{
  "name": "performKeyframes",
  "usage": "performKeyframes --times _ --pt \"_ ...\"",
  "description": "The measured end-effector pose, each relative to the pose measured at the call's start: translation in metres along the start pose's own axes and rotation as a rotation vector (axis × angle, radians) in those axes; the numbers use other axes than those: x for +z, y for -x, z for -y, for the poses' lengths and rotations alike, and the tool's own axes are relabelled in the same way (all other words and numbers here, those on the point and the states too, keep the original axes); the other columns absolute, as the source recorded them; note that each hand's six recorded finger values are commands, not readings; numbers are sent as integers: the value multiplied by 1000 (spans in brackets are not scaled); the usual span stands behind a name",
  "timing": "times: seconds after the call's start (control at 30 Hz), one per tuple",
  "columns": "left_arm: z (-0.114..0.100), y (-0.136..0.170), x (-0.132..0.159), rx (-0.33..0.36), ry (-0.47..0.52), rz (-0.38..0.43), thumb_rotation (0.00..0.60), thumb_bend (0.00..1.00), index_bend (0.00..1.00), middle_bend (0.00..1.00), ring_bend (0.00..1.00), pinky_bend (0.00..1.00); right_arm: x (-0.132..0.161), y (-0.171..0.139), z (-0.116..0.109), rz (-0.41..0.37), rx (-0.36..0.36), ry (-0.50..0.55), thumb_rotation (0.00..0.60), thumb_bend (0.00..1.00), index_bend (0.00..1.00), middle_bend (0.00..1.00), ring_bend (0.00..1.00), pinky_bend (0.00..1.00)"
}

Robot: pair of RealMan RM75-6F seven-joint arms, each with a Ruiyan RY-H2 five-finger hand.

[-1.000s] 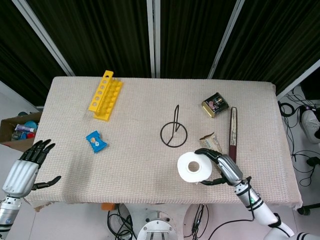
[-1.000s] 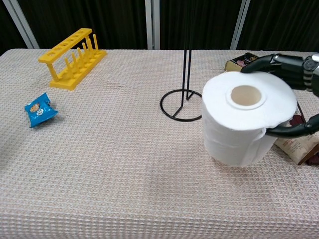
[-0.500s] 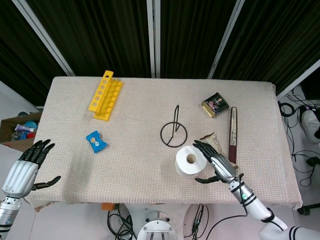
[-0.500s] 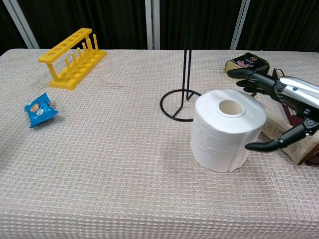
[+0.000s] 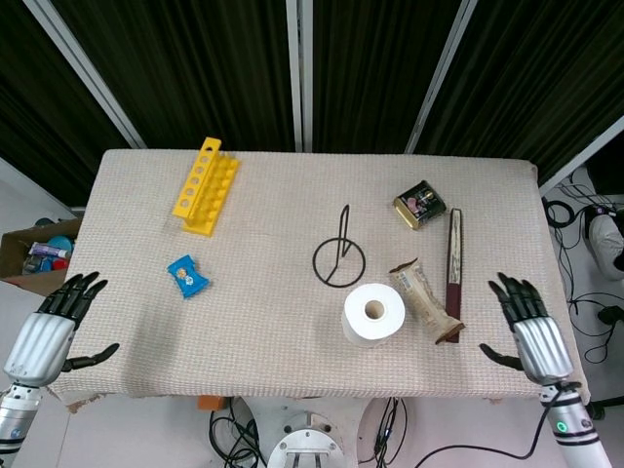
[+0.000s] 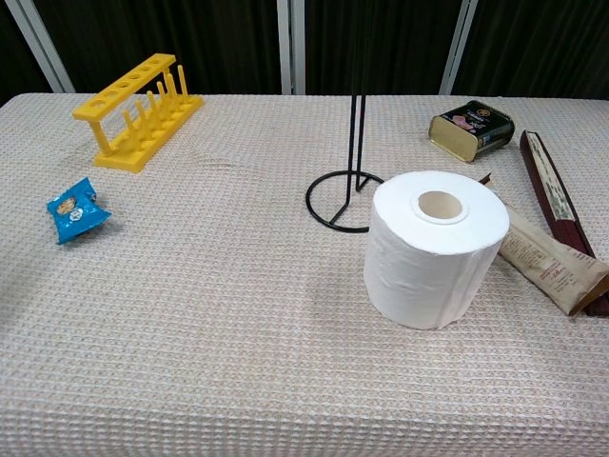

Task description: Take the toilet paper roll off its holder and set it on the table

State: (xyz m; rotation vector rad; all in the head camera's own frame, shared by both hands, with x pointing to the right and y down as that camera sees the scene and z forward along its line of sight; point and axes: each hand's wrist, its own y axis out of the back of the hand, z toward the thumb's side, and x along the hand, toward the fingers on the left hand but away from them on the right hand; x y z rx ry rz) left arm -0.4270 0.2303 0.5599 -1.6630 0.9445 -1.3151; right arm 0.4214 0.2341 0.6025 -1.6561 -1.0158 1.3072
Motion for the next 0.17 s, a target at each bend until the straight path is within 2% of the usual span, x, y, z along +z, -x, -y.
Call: performKeyframes --times 0.07,0.17 --pt "0 1 0 1 0 0 437 155 101 55 57 217 -26 -22 -8 125 -28 -85 600 5 0 0 0 0" --pt "0 0 0 -1 0 0 439 155 101 55 57 217 -52 -44 -17 248 -59 -148 600 8 0 0 0 0"
